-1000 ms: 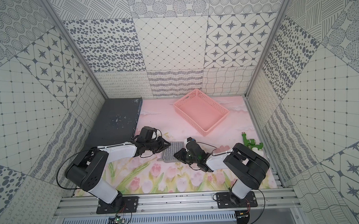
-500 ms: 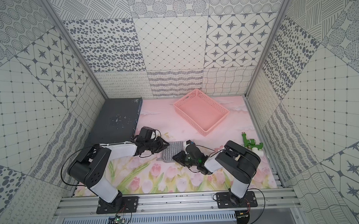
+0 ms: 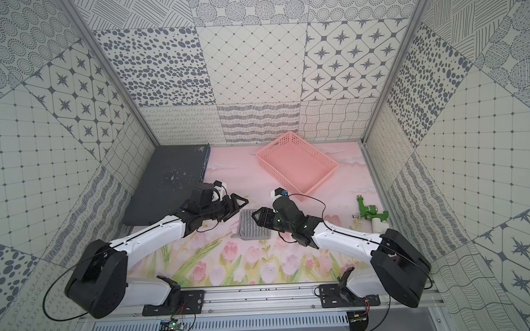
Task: Fold the square dishcloth
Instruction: Reset both arms
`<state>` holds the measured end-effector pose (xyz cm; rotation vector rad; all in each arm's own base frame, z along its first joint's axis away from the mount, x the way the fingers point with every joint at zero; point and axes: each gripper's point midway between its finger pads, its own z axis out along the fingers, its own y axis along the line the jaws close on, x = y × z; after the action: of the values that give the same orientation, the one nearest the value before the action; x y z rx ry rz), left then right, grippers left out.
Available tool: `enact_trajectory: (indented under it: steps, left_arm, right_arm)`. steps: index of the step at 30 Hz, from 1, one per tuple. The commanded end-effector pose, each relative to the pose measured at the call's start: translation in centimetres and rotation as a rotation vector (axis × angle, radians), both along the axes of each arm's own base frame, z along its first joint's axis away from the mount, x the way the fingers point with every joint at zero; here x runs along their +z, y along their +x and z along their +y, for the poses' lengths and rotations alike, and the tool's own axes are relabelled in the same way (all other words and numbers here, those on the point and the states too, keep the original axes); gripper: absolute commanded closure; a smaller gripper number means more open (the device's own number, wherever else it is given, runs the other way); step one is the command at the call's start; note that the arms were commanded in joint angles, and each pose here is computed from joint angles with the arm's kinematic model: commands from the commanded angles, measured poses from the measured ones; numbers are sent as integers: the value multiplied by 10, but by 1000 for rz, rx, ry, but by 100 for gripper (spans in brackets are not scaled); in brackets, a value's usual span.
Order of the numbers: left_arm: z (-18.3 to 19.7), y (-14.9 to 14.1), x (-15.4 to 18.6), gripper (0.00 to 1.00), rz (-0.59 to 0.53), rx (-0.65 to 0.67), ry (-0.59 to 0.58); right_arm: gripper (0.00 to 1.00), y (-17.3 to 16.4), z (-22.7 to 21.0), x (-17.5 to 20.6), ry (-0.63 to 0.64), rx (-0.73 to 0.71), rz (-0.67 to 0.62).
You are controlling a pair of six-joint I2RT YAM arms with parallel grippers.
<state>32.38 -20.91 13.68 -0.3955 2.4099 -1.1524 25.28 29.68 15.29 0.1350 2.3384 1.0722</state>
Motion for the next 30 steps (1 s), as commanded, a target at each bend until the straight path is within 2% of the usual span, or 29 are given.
enact_trajectory:
  steps: [1, 3, 4, 12, 17, 22, 26, 30]
  left_arm:
    - [34, -12, 9, 11, -40, 49, 198]
    - [53, -15, 18, 3, -77, 87, 294]
    - [62, -16, 20, 1, -88, 107, 333]
    - [116, -17, 34, 1, -179, 262, 545]
    - [150, -7, 34, 1, -235, 369, 673]
    - [176, 6, 27, 1, -300, 450, 702]
    - [191, 15, 26, 1, -340, 489, 699]
    - [197, 25, 24, 1, -374, 467, 706]
  right_arm:
    - [22, 5, -50, -5, -222, -90, -58]
    - [5, 10, -82, 11, -265, -177, -108]
    - [3, 13, -96, 19, -282, -212, -129]
    - [3, 23, -201, 55, -466, -489, -234]
    - [3, 30, -250, 62, -645, -625, -289]
    - [3, 45, -284, 55, -809, -695, -335]
    - [3, 58, -297, 53, -833, -721, -454]
    - [3, 65, -306, 44, -838, -751, -618]
